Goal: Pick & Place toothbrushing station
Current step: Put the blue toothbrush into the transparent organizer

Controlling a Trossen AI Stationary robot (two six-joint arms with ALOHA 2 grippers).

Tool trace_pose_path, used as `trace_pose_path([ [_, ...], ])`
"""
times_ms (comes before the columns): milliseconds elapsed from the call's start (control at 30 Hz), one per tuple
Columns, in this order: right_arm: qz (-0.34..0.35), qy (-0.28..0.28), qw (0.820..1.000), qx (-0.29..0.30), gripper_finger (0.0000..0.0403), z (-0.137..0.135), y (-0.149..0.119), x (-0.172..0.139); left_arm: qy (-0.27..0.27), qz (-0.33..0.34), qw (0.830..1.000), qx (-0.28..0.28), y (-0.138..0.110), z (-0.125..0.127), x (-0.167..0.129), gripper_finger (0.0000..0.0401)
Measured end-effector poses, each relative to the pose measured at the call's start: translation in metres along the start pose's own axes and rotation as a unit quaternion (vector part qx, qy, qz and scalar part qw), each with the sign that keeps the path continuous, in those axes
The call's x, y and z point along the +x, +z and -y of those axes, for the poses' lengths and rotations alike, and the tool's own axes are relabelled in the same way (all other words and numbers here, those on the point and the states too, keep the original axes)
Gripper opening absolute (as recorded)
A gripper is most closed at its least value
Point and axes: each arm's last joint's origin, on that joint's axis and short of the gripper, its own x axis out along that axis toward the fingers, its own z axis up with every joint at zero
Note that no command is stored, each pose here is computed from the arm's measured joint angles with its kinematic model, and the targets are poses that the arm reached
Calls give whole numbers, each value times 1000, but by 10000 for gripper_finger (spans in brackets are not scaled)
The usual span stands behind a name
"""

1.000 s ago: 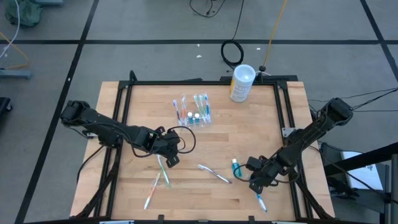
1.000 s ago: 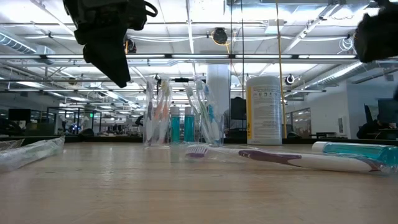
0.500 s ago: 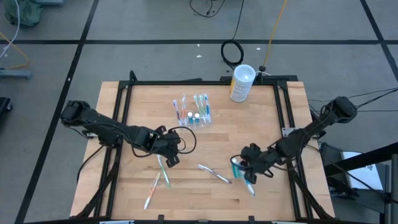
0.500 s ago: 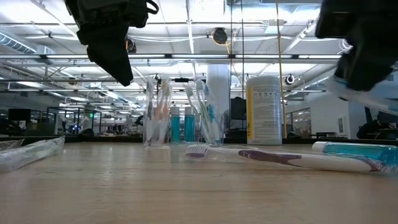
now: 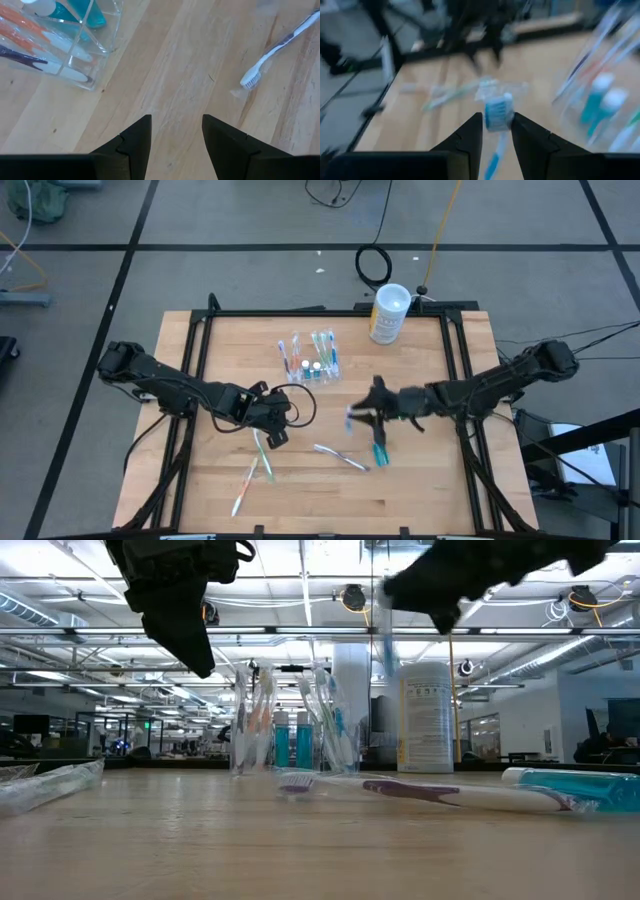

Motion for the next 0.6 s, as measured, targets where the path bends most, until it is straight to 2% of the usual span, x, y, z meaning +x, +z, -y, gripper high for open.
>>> trace_pose_path([
  [167,93,-51,994,-31,90,33,25,3,0,0,1000,7,0,0,0,182],
  [333,147,-123,979,-62,76,71,43,1,15,11,1000,8,1,-1,0,182],
  [500,137,-189,970,-61,69,106,46,-4,17,12,1000,8,1,-1,0,182],
  [600,121,-203,970,-55,68,119,42,-1,17,12,1000,9,1,-1,0,182],
])
